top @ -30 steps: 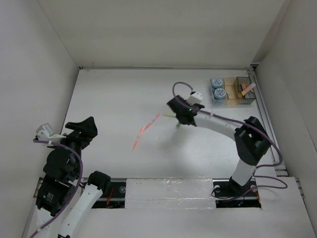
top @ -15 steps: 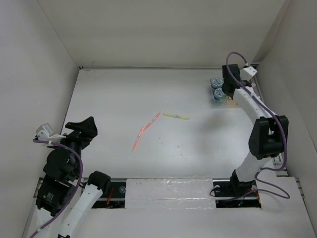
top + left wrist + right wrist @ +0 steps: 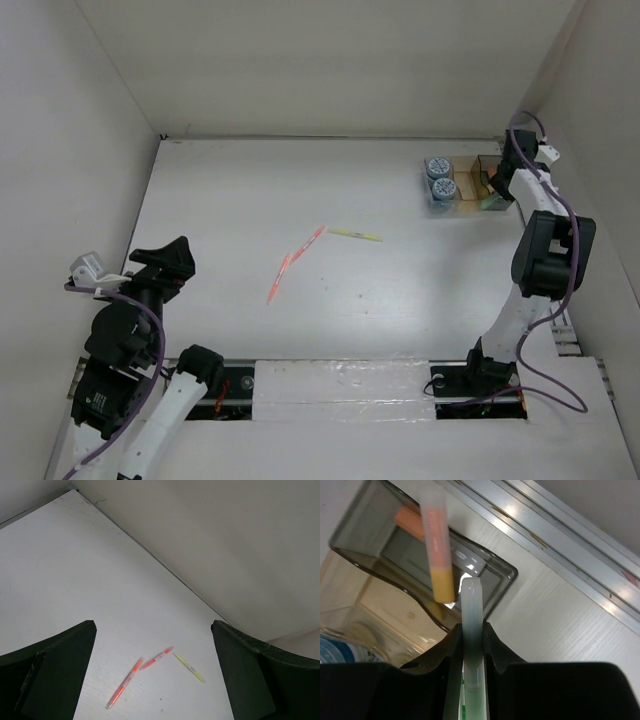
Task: Sort the stationery into containers
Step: Place the pen in the storage box.
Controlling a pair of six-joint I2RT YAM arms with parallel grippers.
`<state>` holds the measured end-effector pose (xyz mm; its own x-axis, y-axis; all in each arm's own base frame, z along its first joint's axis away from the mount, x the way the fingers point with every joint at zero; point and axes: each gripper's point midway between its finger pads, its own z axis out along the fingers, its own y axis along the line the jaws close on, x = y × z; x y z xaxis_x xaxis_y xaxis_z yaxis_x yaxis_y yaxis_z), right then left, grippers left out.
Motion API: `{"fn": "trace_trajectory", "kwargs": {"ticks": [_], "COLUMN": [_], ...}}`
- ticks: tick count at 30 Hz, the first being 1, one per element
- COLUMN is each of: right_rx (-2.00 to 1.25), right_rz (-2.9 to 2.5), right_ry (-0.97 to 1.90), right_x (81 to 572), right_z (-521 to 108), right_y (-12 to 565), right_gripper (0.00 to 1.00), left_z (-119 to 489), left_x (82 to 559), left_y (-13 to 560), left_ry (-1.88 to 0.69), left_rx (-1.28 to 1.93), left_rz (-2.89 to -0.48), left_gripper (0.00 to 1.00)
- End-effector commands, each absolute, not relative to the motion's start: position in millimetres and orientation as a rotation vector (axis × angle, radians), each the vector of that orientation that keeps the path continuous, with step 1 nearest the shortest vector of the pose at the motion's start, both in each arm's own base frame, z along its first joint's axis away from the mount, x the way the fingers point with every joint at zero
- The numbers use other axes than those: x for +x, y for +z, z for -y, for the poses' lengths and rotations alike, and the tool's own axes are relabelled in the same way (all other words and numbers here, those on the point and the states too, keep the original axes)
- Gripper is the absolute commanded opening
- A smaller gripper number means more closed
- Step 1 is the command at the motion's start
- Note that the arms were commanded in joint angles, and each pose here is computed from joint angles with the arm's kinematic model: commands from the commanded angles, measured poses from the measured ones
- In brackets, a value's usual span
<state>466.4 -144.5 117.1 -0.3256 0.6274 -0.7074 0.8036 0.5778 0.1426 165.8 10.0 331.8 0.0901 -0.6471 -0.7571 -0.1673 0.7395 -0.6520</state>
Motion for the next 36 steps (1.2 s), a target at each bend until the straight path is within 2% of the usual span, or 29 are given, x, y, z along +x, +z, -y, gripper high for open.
{"fn": "trace_trajectory", "kwargs": {"ticks": [1,8,18,29,36], "right_rx": [1.000,1.000,0.778,0.749,0.827], "right_rz": [-1.969,-1.973,-1.984,-2.040,-2.024], "right_ry": [-0.195,-0.180,-0.052,0.021,-0.009], "right_x": [510.7,515.9,549.1,564.4,551.8], "right_z": [151.8,189.5,206.5,204.1,217.0], "right_y": [165.9,167.3,176.6,136.4,123.0], "right_gripper": [0.00,0.00,0.00,0.00,0.00], "left_z": [-9.1,-9.9,-9.1,-8.1,-7.6], "left_x": [166.8,164.8,166.8,169.0,170.9], "left_y": [341.2,342.4,341.2,342.1,340.7], "left_ry": [-0.422,-0.428,-0.422,-0.422,-0.410], "left_rx": [-0.700,-0.701,-0.700,-0.700,-0.693], "left_rz": [-1.438,-1.429,-1.438,-1.438,-1.449], "left_gripper": [1.00,1.00,1.00,1.00,1.00]}}
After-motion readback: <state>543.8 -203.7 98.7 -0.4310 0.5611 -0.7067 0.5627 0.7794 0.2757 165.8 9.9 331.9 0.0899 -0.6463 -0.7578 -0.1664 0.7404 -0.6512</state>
